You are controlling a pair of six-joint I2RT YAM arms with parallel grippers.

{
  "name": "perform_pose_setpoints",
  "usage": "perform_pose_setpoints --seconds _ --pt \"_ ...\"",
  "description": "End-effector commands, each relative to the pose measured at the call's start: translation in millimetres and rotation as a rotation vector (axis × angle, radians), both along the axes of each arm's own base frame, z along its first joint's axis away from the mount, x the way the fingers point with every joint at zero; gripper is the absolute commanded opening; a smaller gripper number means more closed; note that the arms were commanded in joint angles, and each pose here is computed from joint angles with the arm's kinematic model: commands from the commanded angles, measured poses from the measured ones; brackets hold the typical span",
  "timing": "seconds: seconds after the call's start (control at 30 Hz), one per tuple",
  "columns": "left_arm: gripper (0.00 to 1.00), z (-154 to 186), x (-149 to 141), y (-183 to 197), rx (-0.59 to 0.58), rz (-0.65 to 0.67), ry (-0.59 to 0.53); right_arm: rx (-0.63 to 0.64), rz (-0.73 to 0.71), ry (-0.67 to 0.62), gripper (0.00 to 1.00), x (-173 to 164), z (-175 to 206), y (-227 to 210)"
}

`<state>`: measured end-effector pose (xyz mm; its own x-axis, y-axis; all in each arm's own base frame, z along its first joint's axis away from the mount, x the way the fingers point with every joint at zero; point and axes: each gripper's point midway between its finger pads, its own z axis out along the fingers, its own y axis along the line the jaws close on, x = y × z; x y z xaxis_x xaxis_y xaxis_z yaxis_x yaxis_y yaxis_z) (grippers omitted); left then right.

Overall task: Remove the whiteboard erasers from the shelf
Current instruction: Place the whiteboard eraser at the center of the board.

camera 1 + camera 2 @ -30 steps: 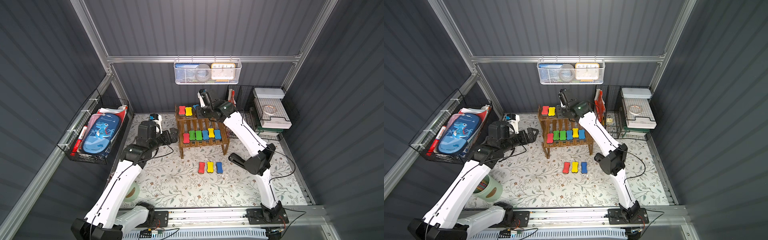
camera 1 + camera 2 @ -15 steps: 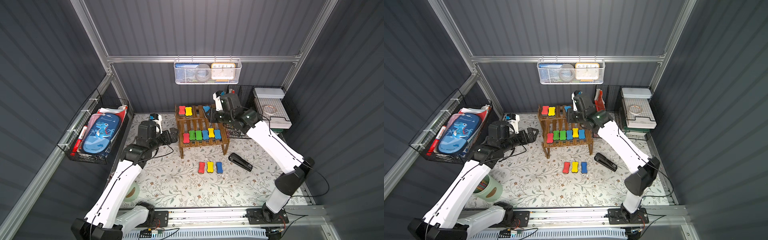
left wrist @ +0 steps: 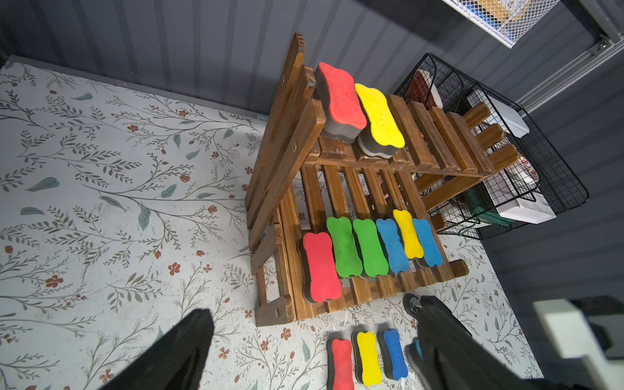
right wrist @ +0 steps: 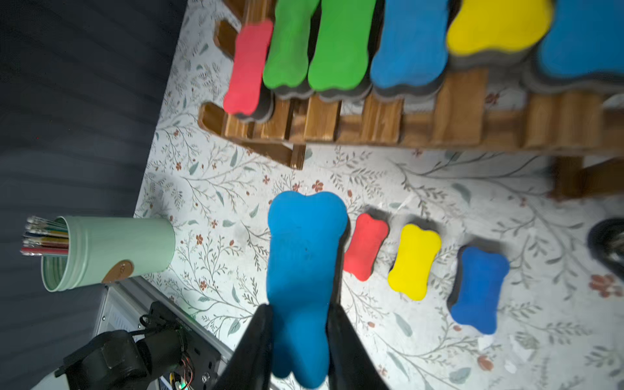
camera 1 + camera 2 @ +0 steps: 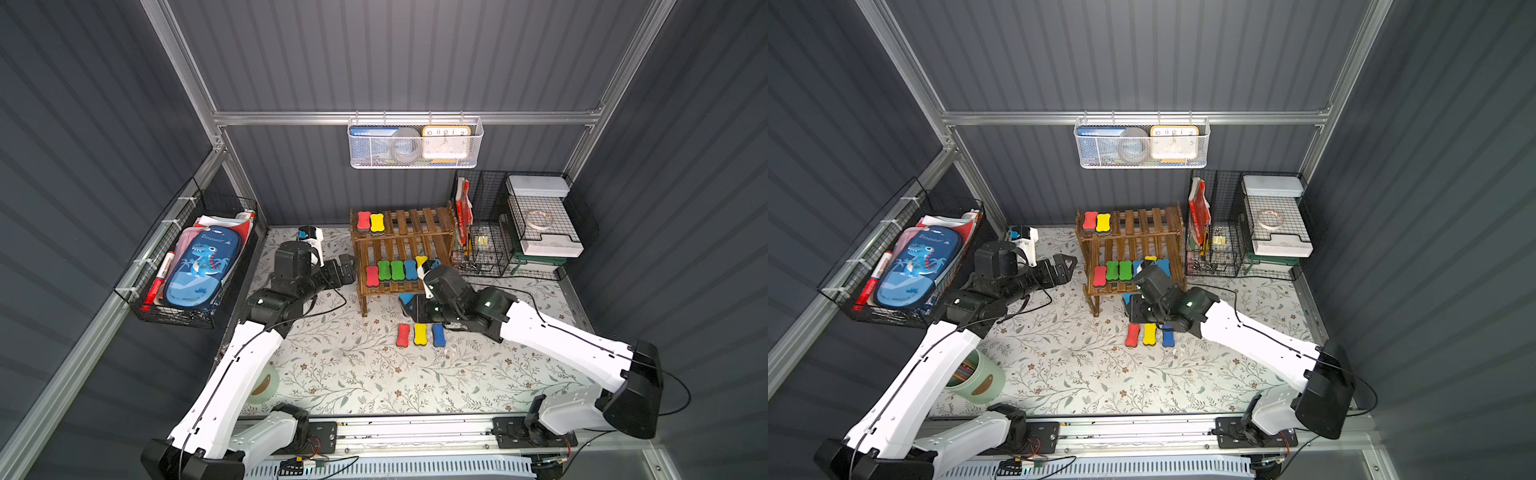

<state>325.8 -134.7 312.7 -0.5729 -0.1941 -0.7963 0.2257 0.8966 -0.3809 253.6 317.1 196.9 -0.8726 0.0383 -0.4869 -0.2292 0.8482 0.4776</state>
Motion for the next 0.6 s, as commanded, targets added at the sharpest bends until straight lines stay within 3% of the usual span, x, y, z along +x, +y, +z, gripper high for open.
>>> perform_pose_setpoints --seconds 0.0,0.43,0.57 --pt "0.99 22 -6 3 -0.011 0.001 -0.049 0.025 -0.036 0.079 0.22 -1 -30 20" --pt "0.99 60 -26 18 0.008 0.032 -0.125 -0.143 -0.070 0.158 0.19 7 -94 58" --pt "0.99 61 -31 21 0.013 0.035 -0.130 -0.173 -0.091 0.132 0.19 13 -97 63"
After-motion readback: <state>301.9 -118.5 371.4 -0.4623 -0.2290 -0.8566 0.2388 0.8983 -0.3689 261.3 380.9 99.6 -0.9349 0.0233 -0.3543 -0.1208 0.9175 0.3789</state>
